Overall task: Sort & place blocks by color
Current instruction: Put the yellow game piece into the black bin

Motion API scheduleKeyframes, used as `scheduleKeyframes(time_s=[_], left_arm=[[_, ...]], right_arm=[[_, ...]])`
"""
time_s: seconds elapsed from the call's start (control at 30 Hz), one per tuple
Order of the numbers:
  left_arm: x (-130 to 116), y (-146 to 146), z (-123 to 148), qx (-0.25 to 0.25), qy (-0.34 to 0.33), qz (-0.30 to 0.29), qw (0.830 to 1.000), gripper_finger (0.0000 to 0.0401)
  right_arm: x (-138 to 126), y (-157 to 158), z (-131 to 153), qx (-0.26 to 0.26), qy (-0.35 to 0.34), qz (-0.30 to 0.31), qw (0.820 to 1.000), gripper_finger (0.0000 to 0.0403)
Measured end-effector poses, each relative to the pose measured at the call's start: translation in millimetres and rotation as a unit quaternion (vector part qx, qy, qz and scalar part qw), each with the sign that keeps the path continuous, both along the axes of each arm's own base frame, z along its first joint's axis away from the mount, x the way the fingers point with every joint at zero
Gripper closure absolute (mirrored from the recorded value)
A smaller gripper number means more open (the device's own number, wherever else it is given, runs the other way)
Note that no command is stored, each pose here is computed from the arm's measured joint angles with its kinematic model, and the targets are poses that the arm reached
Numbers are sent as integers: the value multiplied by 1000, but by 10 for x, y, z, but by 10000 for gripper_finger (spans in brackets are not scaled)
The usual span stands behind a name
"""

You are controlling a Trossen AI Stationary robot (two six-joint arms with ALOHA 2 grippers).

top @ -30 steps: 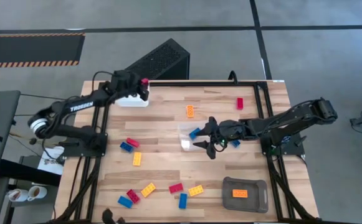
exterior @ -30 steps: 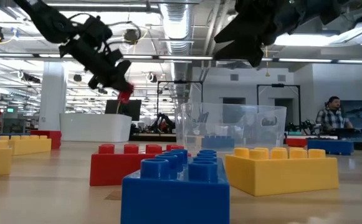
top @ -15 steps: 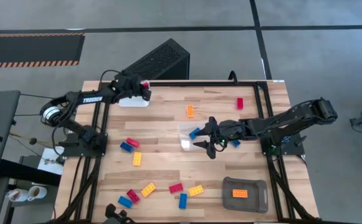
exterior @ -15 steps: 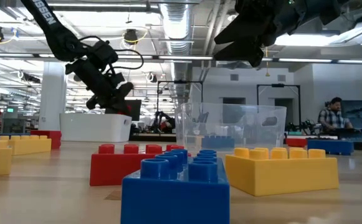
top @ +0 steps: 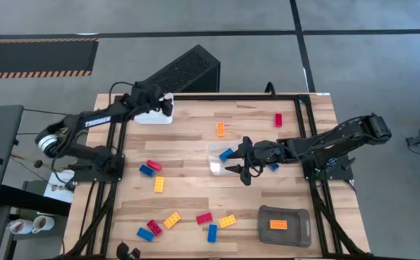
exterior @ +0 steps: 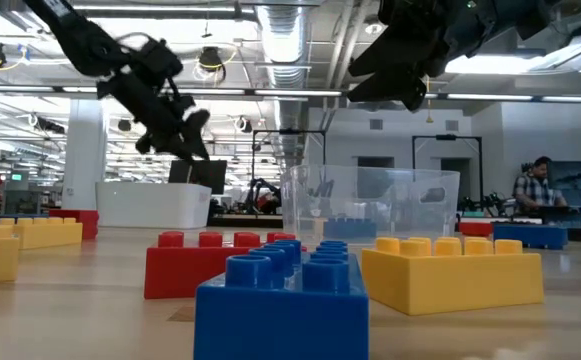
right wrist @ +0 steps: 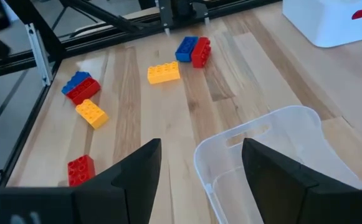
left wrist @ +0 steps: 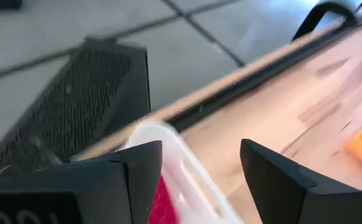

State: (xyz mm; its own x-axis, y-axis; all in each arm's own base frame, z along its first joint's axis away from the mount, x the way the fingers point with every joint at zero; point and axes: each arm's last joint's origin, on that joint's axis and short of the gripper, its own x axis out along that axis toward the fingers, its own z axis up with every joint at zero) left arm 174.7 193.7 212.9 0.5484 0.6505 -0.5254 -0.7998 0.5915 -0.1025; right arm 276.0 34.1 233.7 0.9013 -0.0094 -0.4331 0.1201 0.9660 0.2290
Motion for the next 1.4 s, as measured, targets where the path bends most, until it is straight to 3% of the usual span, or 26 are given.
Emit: scheduleKeyframes(time_s=[0.13, 0.3, 0.43, 0.6, 0.8, 1.13, 1.4], left_arm=[[13, -309, 283, 27, -31, -39, 998, 199], [-16, -909, 510, 82, -89, -97, 988, 212], [-161, -1347, 443, 91, -151, -142, 974, 225], [-361, -1684, 207, 54, -198, -191, 960, 241], [-480, -1922, -30, 9, -191, -243, 951, 264], [-485, -2056, -94, 38, -165, -257, 951, 306], [-446, -2139, -180, -16, -149, -279, 949, 336]], right_arm=[[0, 0, 0, -2, 0, 1, 1000, 159], [1, -6, 0, -6, 0, 1, 1000, 159], [1, -11, 0, -7, 0, 1, 1000, 159], [5, -10, 7, -6, -4, 1, 1000, 159], [23, -8, 48, -3, -27, 1, 1000, 159], [67, -65, 154, -36, -84, 4, 996, 159], [70, -128, 147, -42, -80, -4, 996, 159]])
